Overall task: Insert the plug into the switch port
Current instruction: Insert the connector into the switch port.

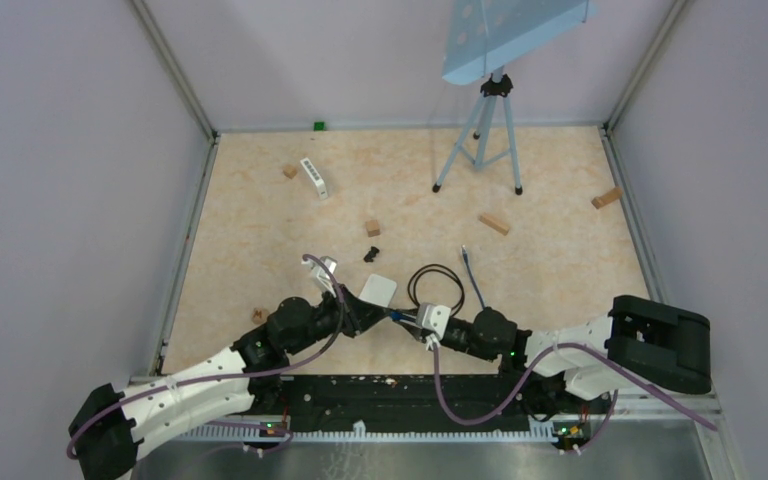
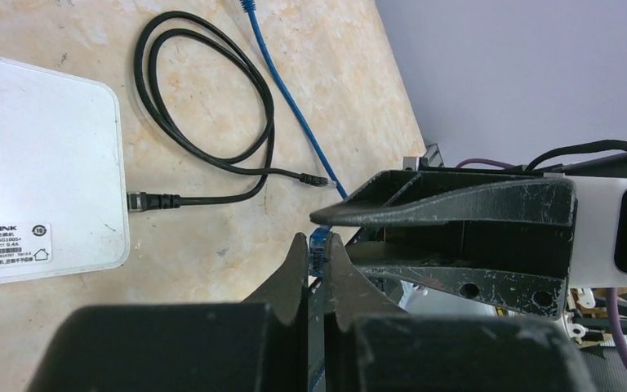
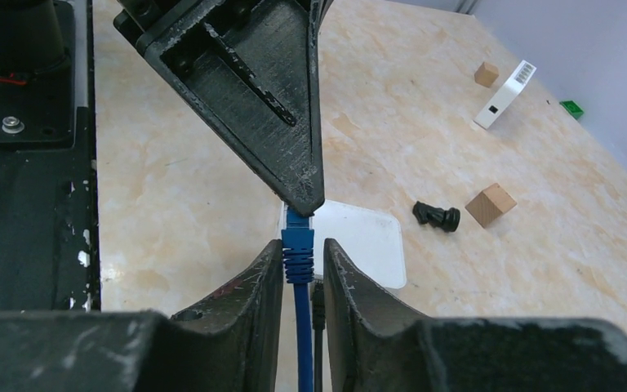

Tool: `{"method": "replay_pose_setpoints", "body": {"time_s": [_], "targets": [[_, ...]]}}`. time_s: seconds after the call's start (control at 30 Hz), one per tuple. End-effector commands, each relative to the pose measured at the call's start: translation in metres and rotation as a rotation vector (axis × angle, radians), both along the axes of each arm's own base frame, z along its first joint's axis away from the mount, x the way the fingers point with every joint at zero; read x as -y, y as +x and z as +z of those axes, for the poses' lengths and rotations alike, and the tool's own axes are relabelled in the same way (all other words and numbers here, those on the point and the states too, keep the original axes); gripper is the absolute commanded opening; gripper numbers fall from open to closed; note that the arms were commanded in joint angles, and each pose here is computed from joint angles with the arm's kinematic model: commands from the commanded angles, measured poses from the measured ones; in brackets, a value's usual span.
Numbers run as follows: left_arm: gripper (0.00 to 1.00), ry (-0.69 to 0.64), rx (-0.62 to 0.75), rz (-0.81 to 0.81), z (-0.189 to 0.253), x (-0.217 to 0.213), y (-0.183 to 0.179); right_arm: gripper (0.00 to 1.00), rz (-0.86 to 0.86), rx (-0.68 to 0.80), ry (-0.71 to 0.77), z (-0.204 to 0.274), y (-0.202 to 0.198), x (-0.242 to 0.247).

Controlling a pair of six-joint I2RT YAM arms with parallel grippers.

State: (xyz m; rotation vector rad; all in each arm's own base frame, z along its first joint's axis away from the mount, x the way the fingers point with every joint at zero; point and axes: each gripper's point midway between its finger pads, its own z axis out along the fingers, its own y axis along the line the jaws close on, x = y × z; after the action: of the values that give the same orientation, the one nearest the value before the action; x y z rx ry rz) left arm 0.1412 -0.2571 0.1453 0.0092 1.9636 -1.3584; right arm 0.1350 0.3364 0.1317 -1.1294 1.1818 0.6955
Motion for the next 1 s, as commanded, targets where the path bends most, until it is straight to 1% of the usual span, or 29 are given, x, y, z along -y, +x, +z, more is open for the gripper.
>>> {"method": "replay_pose_setpoints", "body": {"time_s": [0.0,0.17,0.2,0.3,0.37,0.4,0.43,0.47,0.5,0.53,0.57,0.6,0.63,0.67,0.7,0.73,0.8,0.83,0.9,0.97], "targets": [[0.0,-0.05,0.034,-0.017,0.018,0.004,-0.002,0.26,-0.011,0.015,0.037,0.014,0.002,-0.003],[0.0,-0.062,0.028,-0.025,0.019,0.004,-0.004,0.29,-0.014,0.009,0.029,0.013,0.002,-0.005],[0.0,-0.062,0.028,-0.027,0.019,0.004,-0.004,0.28,-0.011,0.011,0.03,0.013,0.002,-0.005],[0.0,-0.064,0.025,-0.023,0.019,0.003,-0.004,0.18,-0.01,0.014,0.027,0.013,0.002,-0.006],[0.0,-0.068,0.022,-0.023,0.018,0.003,-0.005,0.05,-0.002,0.016,0.027,0.014,0.001,-0.007],[0.0,-0.068,0.021,-0.024,0.018,0.003,-0.005,0.0,0.0,0.015,0.031,0.015,0.001,-0.007],[0.0,-0.065,0.02,-0.022,0.017,0.003,-0.005,0.0,-0.004,0.011,0.037,0.017,0.001,-0.006],[0.05,-0.061,0.018,-0.018,0.016,0.002,-0.004,0.0,-0.014,0.003,0.042,0.018,0.002,-0.005],[0.2,-0.049,0.014,-0.008,0.014,0.001,-0.003,0.0,-0.031,-0.009,0.046,0.018,0.004,-0.003],[0.44,-0.037,0.018,0.001,0.013,-0.001,-0.001,0.0,-0.051,-0.027,0.036,0.015,0.006,-0.001],[0.61,-0.024,0.034,0.007,0.014,-0.002,0.0,0.0,-0.073,-0.047,0.021,0.011,0.009,0.001],[0.75,-0.005,0.063,0.012,0.016,-0.004,0.002,0.0,-0.101,-0.071,-0.014,0.005,0.012,0.004],[0.85,0.014,0.09,0.013,0.019,-0.005,0.004,0.0,-0.125,-0.097,-0.053,-0.003,0.014,0.007],[0.91,0.042,0.111,0.046,0.021,-0.009,0.01,0.0,-0.143,-0.118,-0.087,-0.008,0.016,0.01],[0.95,0.072,0.124,0.065,0.022,-0.013,0.014,0.0,-0.154,-0.136,-0.122,-0.015,0.016,0.014],[0.96,0.097,0.128,0.082,0.021,-0.017,0.017,0.0,-0.158,-0.157,-0.146,-0.021,0.015,0.017],[0.95,0.109,0.12,0.1,0.017,-0.024,0.026,0.0,-0.15,-0.217,-0.187,-0.035,0.013,0.023],[0.92,0.092,0.11,0.077,0.015,-0.025,0.027,0.0,-0.143,-0.251,-0.203,-0.041,0.013,0.026],[0.86,0.069,0.073,0.083,0.005,-0.037,0.04,0.0,-0.134,-0.315,-0.217,-0.05,0.013,0.032],[0.8,0.084,0.049,0.104,-0.009,-0.051,0.053,0.0,-0.146,-0.367,-0.216,-0.056,0.017,0.038]]}}
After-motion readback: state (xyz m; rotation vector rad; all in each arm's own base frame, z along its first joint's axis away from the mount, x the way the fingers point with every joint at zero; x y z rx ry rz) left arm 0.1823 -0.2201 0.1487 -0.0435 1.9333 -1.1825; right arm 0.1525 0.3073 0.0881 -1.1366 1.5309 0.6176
